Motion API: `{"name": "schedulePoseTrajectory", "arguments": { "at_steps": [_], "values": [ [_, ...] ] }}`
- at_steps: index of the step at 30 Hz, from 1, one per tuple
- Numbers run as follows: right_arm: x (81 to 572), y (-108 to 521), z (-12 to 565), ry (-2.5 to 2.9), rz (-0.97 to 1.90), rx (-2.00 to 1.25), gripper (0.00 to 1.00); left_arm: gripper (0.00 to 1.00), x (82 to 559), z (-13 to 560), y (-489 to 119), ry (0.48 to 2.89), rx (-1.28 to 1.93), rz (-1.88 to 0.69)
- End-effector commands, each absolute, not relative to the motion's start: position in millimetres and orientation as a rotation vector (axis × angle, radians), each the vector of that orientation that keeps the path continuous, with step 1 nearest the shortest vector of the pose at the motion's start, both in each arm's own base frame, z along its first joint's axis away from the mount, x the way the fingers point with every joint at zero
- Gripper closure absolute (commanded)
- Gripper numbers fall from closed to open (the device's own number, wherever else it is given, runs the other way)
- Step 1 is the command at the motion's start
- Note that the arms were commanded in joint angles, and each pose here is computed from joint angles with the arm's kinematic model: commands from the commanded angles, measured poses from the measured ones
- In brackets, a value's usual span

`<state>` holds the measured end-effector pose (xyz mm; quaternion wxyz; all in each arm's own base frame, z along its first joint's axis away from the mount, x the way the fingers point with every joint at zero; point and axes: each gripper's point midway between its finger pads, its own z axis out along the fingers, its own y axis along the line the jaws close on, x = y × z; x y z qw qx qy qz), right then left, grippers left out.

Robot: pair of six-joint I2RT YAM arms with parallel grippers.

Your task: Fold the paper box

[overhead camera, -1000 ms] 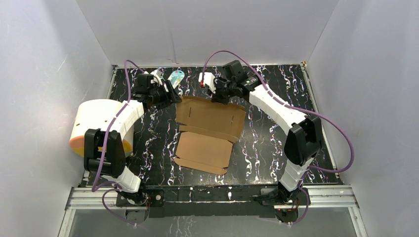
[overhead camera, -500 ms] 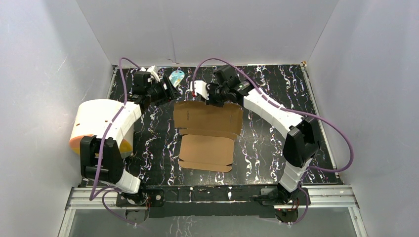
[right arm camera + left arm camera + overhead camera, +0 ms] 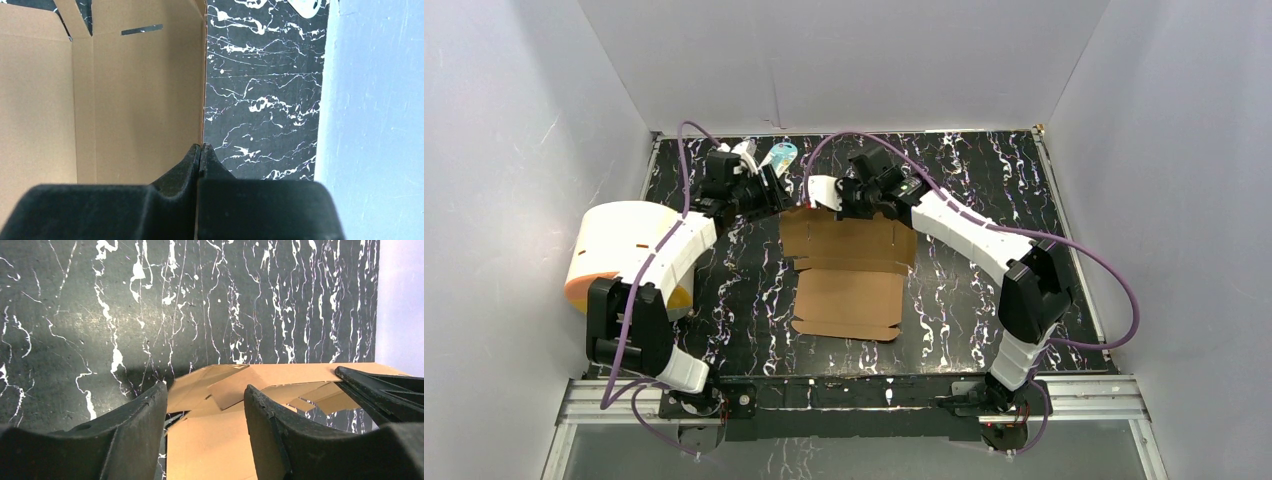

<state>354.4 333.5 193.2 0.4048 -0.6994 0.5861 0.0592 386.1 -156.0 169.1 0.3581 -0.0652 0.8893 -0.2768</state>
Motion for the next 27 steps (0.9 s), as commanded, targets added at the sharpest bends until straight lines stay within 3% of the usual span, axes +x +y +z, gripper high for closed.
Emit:
{"name": "schedulePoseTrajectory", "arguments": {
  "at_steps": [1,7,13,22,27],
  "values": [
    [361,342,231,1.34,0.034,-1.705,1.0,0.46,380,182,-165,2.256,-0.11,-0.685],
    [359,343,227,1.291,-0.087,-1.688,1.0,0.55,369,172,-178,2.275,-0.11,-0.693],
    [351,343,222,1.219,-0.2,-1.655,1.0,0.56,361,171,-186,2.225,-0.163,-0.768],
    [337,346,214,1.136,-0.26,-1.628,1.0,0.51,354,188,-191,2.087,-0.212,-0.869],
    [329,338,191,1.155,-0.258,-1.674,1.0,0.4,336,193,-180,2.037,-0.224,-0.854]
  ]
}}
